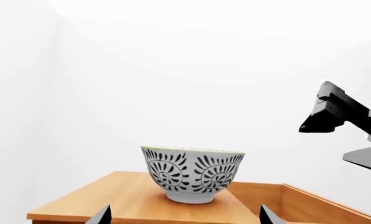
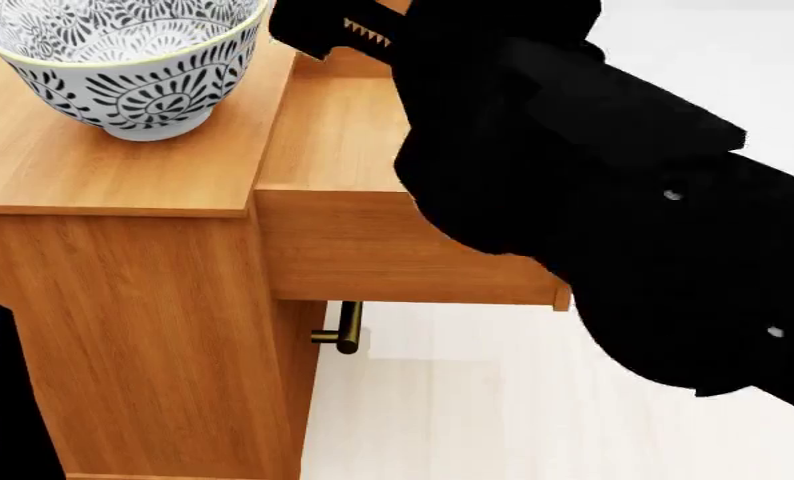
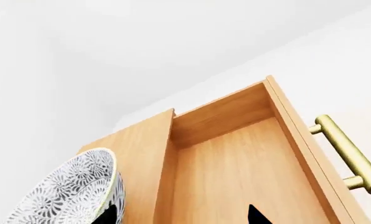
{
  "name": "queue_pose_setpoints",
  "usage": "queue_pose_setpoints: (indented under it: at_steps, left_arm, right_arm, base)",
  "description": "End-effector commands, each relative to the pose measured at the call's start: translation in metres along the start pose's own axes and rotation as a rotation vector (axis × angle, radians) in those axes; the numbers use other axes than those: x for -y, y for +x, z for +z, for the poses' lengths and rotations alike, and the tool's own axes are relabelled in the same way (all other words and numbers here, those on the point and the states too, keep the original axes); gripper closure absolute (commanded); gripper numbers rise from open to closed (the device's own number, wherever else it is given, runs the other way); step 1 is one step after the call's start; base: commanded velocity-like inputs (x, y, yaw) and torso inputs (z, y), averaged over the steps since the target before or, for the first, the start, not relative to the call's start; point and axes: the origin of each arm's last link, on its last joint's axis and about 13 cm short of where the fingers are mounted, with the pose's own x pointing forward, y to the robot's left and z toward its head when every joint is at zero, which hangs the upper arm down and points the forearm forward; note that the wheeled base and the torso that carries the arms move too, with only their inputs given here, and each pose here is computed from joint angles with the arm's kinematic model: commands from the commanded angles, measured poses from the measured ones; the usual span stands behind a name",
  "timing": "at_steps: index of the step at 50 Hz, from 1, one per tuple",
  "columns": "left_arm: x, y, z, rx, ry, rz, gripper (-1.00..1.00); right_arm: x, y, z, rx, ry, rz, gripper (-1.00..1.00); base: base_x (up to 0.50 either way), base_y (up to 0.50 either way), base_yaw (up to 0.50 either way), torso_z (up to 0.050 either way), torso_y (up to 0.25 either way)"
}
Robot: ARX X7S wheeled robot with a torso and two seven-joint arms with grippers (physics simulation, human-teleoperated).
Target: Put the bowl on top of the cabinet.
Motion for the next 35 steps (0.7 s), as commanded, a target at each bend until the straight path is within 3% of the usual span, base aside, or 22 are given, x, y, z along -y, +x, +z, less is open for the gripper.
queue_pose_setpoints:
  at_steps: [1, 7, 8, 10, 18, 24, 29, 30, 32, 35]
  left_arm:
    - [0.003, -0.002, -0.001, -0.005, 0.008, -0.010, -1.00]
    - [0.004, -0.004, -0.002, -0.006, 0.010, -0.015, -1.00]
    - [0.004, -0.004, -0.002, -0.007, 0.011, -0.016, -1.00]
    - [0.005, -0.004, -0.003, -0.008, 0.011, -0.017, -1.00]
    - [0.006, -0.005, -0.001, -0.007, 0.005, -0.023, -1.00]
    - [0.006, -0.005, -0.001, -0.006, 0.008, -0.023, -1.00]
    - [0.006, -0.005, 0.000, -0.005, 0.009, -0.025, -1.00]
    - [0.006, -0.005, 0.000, -0.005, 0.009, -0.025, -1.00]
    - [0.007, -0.006, 0.002, -0.003, 0.008, -0.026, -1.00]
    - [0.007, -0.006, 0.002, -0.002, 0.007, -0.026, -1.00]
  right_arm:
    - [0.052, -0.051, -0.049, 0.037, 0.030, -0.028, -1.00]
    - [0.068, -0.062, -0.077, 0.039, 0.033, -0.032, -1.00]
    - [0.072, -0.062, -0.083, 0.101, -0.021, -0.030, -1.00]
    - [0.080, -0.060, -0.094, 0.113, 0.029, -0.016, -1.00]
    - [0.104, -0.065, -0.141, 0.165, 0.006, -0.017, -1.00]
    - [0.112, -0.068, -0.163, 0.261, -0.143, -0.032, -1.00]
    - [0.117, -0.070, -0.179, 0.342, -0.332, -0.066, -1.00]
    - [0.117, -0.070, -0.179, 0.342, -0.332, -0.066, -1.00]
    - [0.124, -0.070, -0.197, 0.382, -0.445, -0.056, -1.00]
    - [0.128, -0.070, -0.208, 0.385, -0.444, -0.034, -1.00]
  base:
    - [0.00, 0.00, 0.00, 0.000, 0.000]
    - [0.00, 0.00, 0.00, 0.000, 0.000]
    - [0.00, 0.00, 0.00, 0.000, 0.000]
    - [0.00, 0.00, 0.00, 0.000, 0.000]
    - [0.00, 0.00, 0.00, 0.000, 0.000]
    - [0.00, 0.00, 0.00, 0.000, 0.000]
    - [0.00, 0.00, 0.00, 0.000, 0.000]
    - [0.00, 0.00, 0.00, 0.000, 0.000]
    - [0.00, 0.00, 0.00, 0.000, 0.000]
    - [0.00, 0.00, 0.00, 0.000, 0.000]
